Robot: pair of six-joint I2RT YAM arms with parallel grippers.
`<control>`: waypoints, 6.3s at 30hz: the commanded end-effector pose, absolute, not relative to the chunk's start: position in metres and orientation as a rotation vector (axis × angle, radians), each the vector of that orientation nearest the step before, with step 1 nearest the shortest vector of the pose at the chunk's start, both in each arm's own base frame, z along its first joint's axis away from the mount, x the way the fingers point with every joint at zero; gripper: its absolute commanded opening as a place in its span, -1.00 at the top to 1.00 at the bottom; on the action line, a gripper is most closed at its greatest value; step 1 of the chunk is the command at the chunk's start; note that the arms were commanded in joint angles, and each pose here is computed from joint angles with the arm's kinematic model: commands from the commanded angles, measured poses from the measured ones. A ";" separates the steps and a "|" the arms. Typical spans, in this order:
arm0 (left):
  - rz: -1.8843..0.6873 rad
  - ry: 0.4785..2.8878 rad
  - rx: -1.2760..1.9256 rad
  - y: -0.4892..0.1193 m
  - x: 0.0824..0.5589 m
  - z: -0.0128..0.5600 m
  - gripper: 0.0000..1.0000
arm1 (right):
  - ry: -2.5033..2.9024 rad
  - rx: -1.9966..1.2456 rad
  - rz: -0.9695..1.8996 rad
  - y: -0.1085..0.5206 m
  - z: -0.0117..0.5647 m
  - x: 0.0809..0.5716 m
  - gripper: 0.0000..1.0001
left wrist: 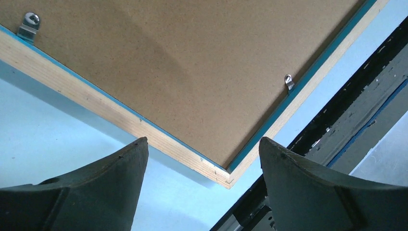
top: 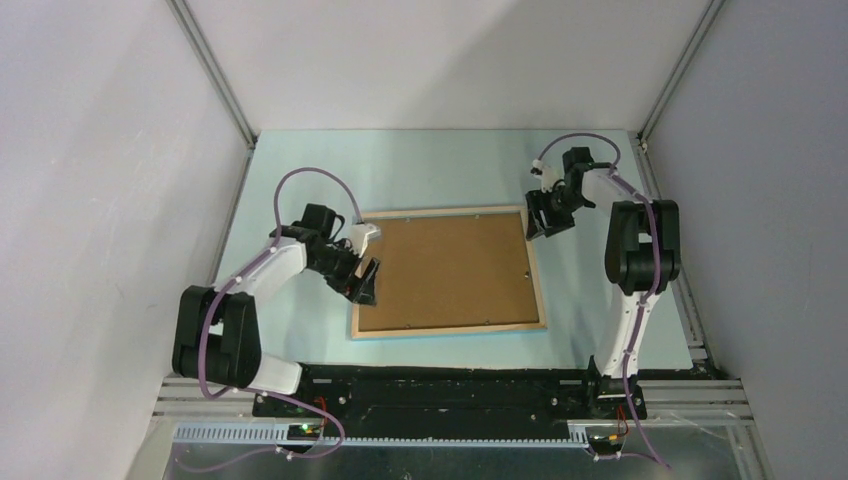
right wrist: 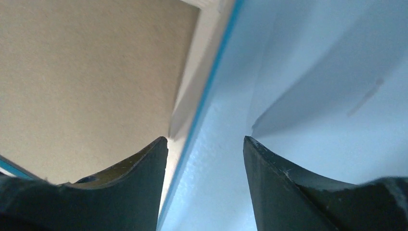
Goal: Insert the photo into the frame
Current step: Adjust the photo frame at the center of the board, then install the photo frame at the center of the board.
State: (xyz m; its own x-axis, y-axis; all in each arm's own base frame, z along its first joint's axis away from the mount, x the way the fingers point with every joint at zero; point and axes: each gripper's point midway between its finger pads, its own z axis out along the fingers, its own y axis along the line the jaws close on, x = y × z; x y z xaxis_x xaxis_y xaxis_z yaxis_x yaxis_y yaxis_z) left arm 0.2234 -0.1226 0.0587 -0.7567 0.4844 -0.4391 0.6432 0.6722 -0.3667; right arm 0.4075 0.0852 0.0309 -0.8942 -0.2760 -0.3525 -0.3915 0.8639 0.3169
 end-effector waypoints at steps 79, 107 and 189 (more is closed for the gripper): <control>-0.231 2.598 0.619 -0.081 0.302 0.064 -0.87 | 2.797 -0.758 0.486 0.111 0.025 0.297 0.23; -0.225 2.602 0.617 -0.081 0.304 0.064 -0.87 | 2.732 -0.965 0.407 0.092 0.030 0.296 0.19; -0.184 2.599 0.613 -0.075 0.305 0.065 -0.87 | 2.686 -1.176 0.415 0.079 0.010 0.303 0.11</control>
